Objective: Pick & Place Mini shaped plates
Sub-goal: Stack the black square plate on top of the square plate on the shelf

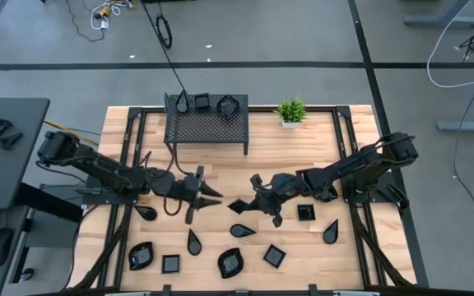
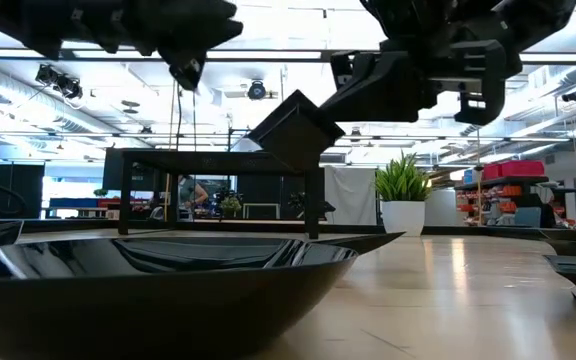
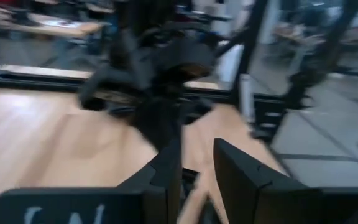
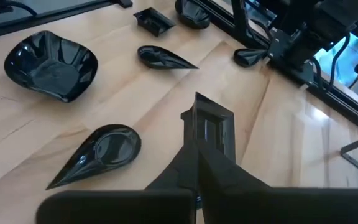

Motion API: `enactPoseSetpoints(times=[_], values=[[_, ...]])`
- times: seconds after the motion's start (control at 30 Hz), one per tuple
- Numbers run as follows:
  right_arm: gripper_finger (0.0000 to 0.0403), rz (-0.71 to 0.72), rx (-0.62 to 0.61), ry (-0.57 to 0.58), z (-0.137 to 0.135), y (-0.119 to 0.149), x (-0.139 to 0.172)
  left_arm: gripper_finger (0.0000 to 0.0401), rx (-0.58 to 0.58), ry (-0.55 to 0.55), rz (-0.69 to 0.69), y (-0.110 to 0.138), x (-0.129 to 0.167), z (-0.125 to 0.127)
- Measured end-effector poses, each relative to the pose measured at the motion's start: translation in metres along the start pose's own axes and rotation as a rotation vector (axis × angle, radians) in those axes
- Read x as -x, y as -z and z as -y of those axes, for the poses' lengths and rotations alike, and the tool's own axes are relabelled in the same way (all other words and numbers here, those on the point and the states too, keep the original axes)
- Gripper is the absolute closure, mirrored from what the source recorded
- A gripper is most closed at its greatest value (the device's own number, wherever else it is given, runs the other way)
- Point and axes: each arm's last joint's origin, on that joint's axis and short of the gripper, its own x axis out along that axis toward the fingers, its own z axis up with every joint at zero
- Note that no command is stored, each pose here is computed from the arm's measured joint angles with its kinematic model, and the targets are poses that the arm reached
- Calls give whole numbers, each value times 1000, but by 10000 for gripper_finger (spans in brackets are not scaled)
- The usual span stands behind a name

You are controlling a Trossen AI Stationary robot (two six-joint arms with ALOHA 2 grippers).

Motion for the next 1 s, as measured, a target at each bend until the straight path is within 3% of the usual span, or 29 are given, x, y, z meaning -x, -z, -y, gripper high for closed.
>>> enactPoseSetpoints(times=[0.13, 0.4, 0.53, 0.8, 1.0], values=[[401, 6, 2, -2, 0, 0, 0, 271, 37, 79, -25, 3, -3, -2], [401, 43, -12, 18, 2, -4, 0, 187, -11, 78, -107, 20, -27, -3], [401, 46, -18, 20, 2, -4, 0, 193, -48, 69, -135, 23, -36, -3], [401, 63, -13, 29, 3, -6, 1, 243, -62, 73, -231, 38, -43, -4], [401, 64, -12, 30, 3, -6, 1, 250, -78, 37, -225, 40, -44, -6]])
